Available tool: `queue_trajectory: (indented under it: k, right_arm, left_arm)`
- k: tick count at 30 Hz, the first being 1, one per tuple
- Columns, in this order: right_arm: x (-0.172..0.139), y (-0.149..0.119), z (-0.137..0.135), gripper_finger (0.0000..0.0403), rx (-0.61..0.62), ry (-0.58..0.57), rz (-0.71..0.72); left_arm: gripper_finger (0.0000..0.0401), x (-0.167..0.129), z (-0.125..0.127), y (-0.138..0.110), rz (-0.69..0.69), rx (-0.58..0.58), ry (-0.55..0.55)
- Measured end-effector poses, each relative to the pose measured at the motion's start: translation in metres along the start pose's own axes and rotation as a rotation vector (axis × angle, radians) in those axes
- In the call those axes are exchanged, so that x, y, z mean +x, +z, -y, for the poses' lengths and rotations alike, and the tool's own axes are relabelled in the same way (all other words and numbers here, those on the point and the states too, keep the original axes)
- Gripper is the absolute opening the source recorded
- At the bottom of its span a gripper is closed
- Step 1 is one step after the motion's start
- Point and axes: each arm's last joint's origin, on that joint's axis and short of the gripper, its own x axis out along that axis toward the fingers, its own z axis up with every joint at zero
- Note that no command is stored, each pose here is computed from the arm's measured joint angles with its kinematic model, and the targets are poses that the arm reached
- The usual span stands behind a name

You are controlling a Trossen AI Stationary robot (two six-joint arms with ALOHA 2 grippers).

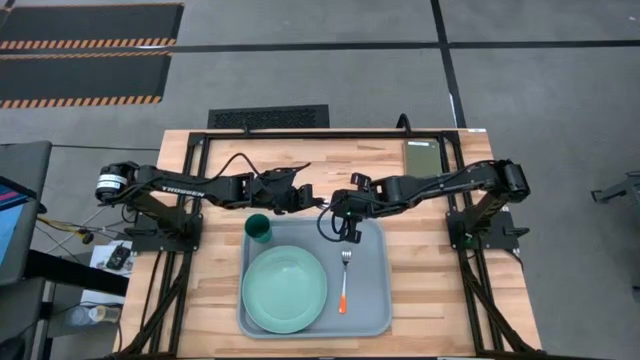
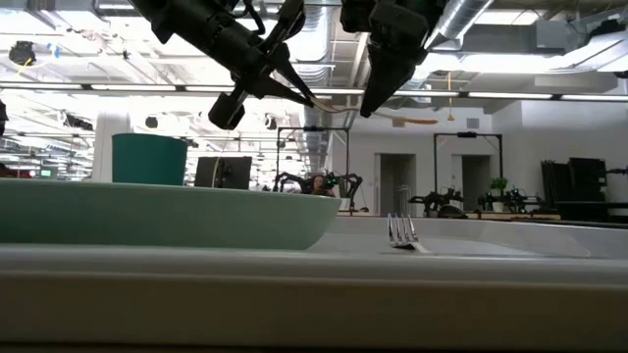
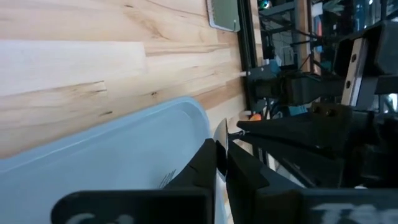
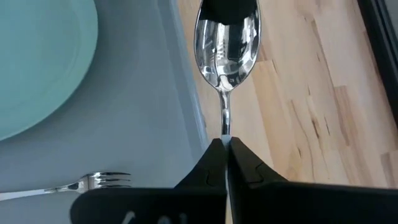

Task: Pick and place plate/cup/fork/spoon on tray
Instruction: Put the orange spoon to the right side of the blue plate on the blue serving tray

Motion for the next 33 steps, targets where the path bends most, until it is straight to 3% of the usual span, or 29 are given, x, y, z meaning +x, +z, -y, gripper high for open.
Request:
queue_trajectory:
  k: [6,14,20,29,33]
  right_arm:
    - [0.0,0.001,0.0,0.0045,0.004,-0.005,0.007]
    - [0.0,0.0,0.0,0.0161,0.006,-0.013,0.007]
    - [-0.002,-0.009,-0.003,0.0233,-0.007,-0.019,-0.081]
    - [-0.038,-0.025,-0.015,0.0248,0.002,0.024,-0.131]
    - [-0.063,-0.039,-0.031,0.0248,0.039,0.083,-0.156]
  left_arm:
    - [0.0,0.0,-0.003,0.001,-0.011,0.059,0.023]
    - [0.0001,0.0,-0.007,0.01,0.028,0.16,0.063]
    - [0.0001,0.0,-0.013,0.023,0.06,0.266,0.109]
    - [0.0001,-0.003,-0.032,0.049,0.066,0.403,0.261]
    - [0.0,-0.007,-0.018,0.053,0.015,0.463,0.244]
